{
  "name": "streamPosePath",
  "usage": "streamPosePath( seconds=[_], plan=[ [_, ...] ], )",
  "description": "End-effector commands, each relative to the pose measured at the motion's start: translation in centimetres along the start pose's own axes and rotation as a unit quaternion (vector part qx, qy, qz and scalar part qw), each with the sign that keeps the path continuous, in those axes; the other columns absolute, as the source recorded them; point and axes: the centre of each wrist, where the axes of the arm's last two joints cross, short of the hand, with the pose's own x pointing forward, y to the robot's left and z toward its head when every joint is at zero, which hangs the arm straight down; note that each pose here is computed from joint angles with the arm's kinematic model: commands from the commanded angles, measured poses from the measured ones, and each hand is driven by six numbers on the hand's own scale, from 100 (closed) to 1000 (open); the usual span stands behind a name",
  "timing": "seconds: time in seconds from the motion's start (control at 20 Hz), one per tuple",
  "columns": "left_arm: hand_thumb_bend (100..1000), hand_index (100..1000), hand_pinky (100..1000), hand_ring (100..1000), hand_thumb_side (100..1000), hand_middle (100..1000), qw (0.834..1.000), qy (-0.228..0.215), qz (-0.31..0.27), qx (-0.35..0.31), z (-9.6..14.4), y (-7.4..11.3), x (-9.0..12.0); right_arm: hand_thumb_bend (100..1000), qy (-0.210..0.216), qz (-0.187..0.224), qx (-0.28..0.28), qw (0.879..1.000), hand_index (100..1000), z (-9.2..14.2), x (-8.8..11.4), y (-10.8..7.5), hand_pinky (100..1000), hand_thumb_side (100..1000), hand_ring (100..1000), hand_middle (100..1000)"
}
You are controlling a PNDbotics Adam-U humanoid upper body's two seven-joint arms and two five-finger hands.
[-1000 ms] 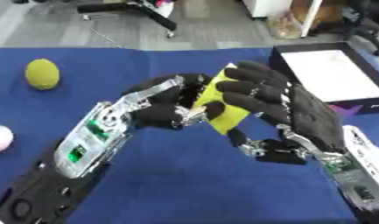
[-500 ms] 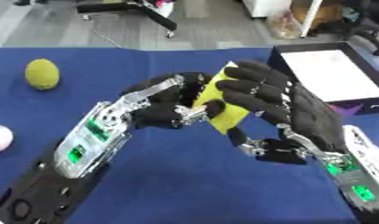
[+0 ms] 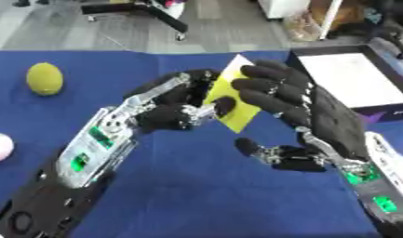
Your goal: Pick up the objects with one hand, pass them to the other hand, and then place them into the box on the other side of the table.
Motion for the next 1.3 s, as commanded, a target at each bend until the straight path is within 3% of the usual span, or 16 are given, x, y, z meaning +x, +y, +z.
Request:
streamPosePath(
  seconds=[0.05, 0.5, 1.3],
  plan=[
    [247, 615, 707, 573, 418, 511, 1.0, -0.016, 0.003, 0.015, 0.1, 0.5, 0.6, 362, 0.004, 0.015, -0.012, 1.0, 1000, -0.3, -0.3, -0.8, 967, 100, 953, 877],
    [245, 615, 707, 574, 413, 511, 0.999, -0.021, 0.015, 0.031, 0.4, 0.7, 0.1, 357, 0.024, 0.03, -0.019, 0.999, 1000, -0.2, -0.5, -1.1, 970, 100, 955, 881],
    [232, 621, 709, 583, 427, 517, 0.999, -0.038, 0.022, -0.012, -0.6, -0.8, 1.3, 323, 0.04, 0.038, -0.021, 0.998, 1000, -0.4, -0.7, -1.2, 970, 100, 953, 876]
  ],
)
